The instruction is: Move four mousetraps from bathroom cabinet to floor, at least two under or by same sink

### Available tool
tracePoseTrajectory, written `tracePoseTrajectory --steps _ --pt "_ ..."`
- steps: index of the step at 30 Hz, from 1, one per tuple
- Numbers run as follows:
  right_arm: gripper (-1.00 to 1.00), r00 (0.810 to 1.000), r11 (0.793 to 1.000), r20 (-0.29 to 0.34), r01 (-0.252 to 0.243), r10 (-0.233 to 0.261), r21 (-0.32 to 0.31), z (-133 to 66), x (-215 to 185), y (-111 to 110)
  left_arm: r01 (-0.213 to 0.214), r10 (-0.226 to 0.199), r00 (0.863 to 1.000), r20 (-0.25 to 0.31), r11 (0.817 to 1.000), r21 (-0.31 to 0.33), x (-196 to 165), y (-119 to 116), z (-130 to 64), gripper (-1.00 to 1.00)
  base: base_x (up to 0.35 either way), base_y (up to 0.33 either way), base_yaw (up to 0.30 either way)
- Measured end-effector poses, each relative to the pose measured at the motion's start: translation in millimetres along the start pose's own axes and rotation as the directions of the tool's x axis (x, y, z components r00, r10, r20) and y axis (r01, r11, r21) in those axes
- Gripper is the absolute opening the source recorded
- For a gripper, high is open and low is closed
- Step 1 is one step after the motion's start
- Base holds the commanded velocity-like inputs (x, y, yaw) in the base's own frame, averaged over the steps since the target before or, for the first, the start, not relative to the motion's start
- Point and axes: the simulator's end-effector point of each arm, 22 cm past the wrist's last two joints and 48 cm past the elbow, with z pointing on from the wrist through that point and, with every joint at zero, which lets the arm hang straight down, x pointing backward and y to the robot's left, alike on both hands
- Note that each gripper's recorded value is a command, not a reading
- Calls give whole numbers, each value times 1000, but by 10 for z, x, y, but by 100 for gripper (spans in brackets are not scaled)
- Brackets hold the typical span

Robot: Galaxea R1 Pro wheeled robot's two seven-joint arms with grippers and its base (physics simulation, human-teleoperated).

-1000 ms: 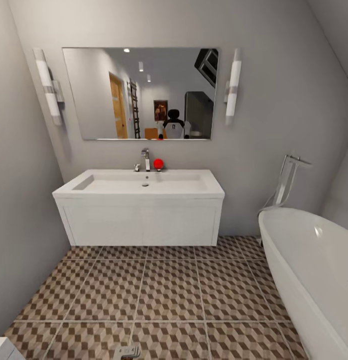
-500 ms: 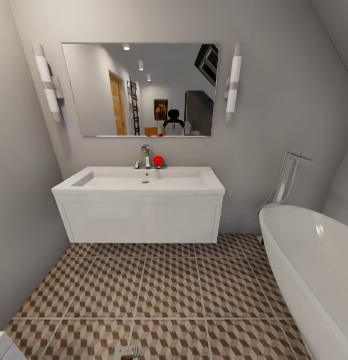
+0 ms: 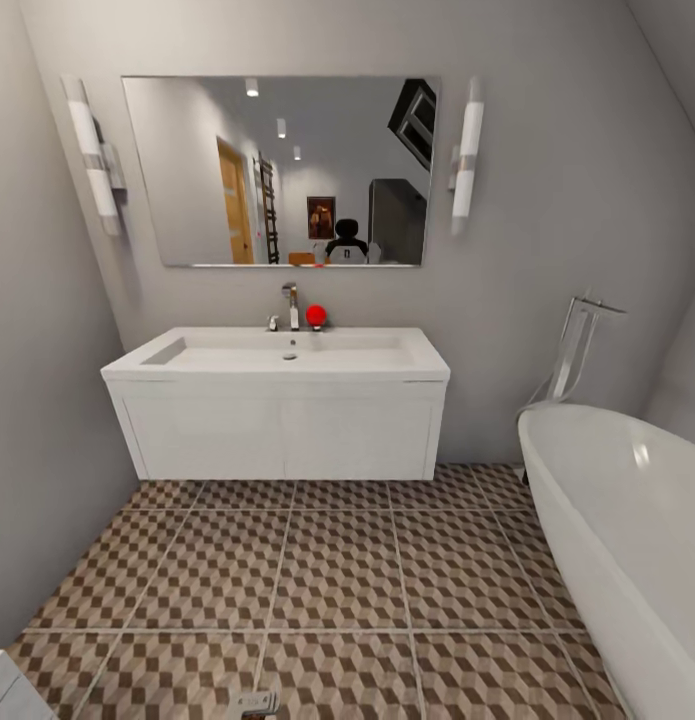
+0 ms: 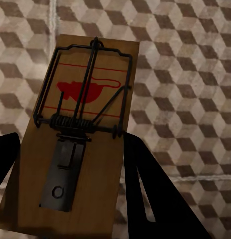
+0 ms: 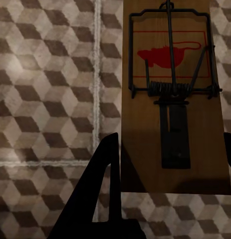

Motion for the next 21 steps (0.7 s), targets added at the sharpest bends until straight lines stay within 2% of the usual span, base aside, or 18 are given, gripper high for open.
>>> tracePoseTrajectory --steps 21 --pt "-100 1000 1000 2 -2 2 2 354 250 33 1 -1 1000 1 1000 -1 246 65 353 -100 0 0 0"
